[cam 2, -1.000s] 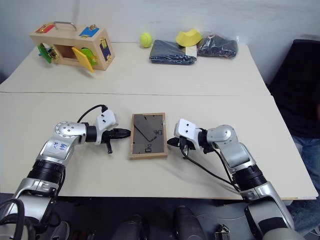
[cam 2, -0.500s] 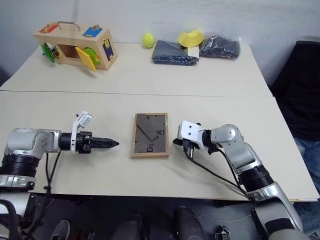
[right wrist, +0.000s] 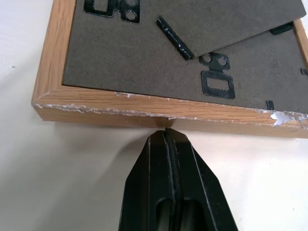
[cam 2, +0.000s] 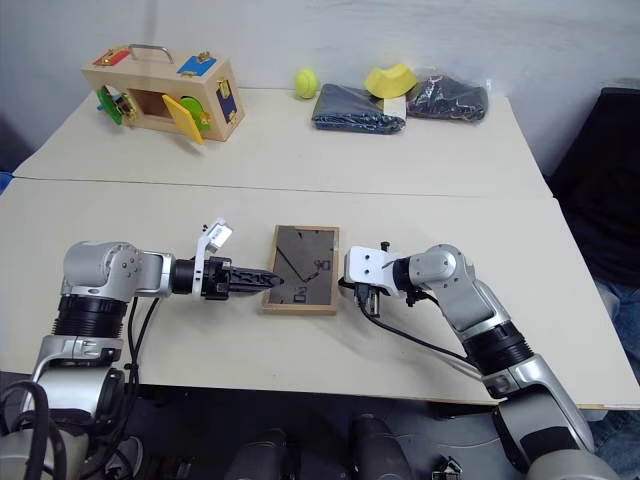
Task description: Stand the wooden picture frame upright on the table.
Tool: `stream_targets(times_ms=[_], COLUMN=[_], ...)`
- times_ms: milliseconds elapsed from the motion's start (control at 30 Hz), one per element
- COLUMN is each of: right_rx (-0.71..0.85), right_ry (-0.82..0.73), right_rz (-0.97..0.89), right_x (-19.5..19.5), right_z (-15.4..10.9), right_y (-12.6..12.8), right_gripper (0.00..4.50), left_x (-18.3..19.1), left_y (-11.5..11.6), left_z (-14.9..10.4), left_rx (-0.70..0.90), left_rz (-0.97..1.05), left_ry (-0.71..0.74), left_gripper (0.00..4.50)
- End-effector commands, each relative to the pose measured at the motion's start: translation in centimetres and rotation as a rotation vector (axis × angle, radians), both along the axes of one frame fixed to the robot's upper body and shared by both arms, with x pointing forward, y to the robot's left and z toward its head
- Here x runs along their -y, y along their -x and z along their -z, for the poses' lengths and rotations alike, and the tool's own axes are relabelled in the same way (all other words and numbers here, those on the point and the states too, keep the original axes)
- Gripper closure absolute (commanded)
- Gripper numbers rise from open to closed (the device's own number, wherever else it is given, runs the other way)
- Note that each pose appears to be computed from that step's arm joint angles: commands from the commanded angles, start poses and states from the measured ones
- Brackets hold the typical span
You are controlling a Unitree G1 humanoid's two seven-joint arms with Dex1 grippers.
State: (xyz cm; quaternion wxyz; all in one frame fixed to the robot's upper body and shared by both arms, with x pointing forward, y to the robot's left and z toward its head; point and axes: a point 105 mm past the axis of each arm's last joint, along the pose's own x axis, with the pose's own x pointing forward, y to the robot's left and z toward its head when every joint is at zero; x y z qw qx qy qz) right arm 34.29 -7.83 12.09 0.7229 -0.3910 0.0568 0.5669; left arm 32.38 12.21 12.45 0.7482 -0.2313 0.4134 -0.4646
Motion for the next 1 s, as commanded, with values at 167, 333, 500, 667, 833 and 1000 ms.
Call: stream_targets(times_ms=[167,333,500,667,833,1000], right_rx=[0.033,0.03,0.019,-0.021,-0.172,-0.276], right_ry=[-0.033,-0.027,-0.036,-0.118,-0.363,-0.548], right_rz=[-0.04,-0.031,0.004,0.084,0.13,0.107], right_x=[-1.3,-0.6,0.7,2.5,2.3,0.2], right_z=[-1.3,-0.9,-1.0,-2.6,-7.5,-11.4], right_y=[0.1,0.3,0.4,0.2,0.7,0.9], right_gripper=[4.5,4.5,4.5,4.5,3.37,1.87], left_x=[2.6,0.7,-0.6,-1.0,-0.7,0.0], left_y=[1.4,0.4,0.1,0.1,0.6,1.2], left_z=[-0.5,-1.3,-2.7,-4.1,-5.5,-6.6], left_rx=[-0.085,-0.062,-0.013,0.071,0.211,0.335], left_rz=[0.064,-0.021,-0.047,-0.034,0.03,0.103], left_ry=[0.103,0.119,0.148,0.159,0.142,0.122], left_gripper=[0.01,0.92,2.44,3.67,3.67,3.67])
